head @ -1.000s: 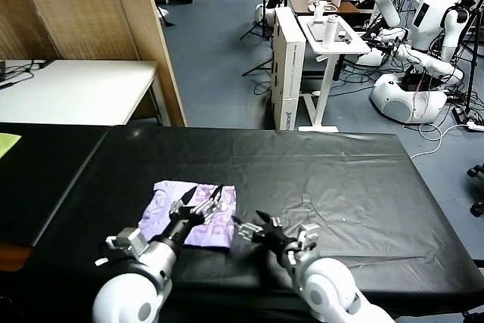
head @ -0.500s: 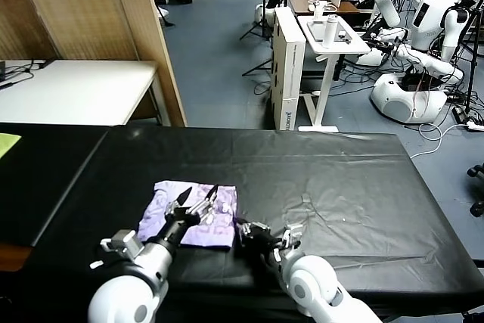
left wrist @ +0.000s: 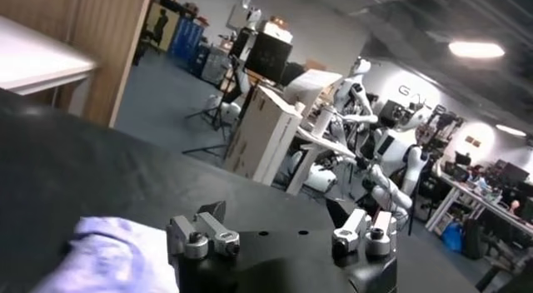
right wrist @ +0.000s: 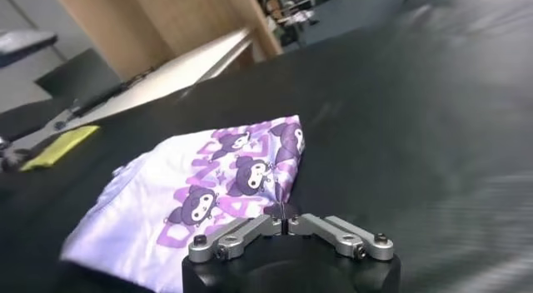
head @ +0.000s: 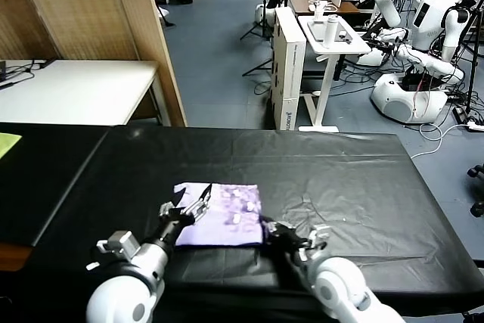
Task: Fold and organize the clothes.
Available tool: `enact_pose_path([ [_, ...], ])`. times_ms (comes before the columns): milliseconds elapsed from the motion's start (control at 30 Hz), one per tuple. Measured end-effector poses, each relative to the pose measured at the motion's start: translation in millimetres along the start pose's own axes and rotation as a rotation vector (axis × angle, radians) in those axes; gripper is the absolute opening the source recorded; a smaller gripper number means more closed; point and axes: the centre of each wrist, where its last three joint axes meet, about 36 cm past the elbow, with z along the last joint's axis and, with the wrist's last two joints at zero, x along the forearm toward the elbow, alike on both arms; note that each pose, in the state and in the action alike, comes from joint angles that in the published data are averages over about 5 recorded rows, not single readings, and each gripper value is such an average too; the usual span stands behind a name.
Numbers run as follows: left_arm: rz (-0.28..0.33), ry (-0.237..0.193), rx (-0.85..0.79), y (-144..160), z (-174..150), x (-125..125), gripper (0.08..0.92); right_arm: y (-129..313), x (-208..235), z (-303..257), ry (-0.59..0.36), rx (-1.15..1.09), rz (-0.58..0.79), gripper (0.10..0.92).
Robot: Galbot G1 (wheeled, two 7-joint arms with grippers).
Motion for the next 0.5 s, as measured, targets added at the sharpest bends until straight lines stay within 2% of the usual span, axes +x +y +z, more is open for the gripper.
enact_pose_path([
  [233, -0.020, -0.008, -0.031, 5, 7, -3, 0.907, -27, 24, -17, -0.022, 0.001, 0.069, 0.161],
  [333, -0.046, -0.020, -0.074, 8, 11, -2, 0.907, -29, 32, -23, -0.042, 0.013, 0.095, 0.284],
  [500, -0.083, -0.037, -0.138, 14, 20, -1, 0.907, -26, 46, -29, -0.113, 0.069, 0.117, 0.601],
])
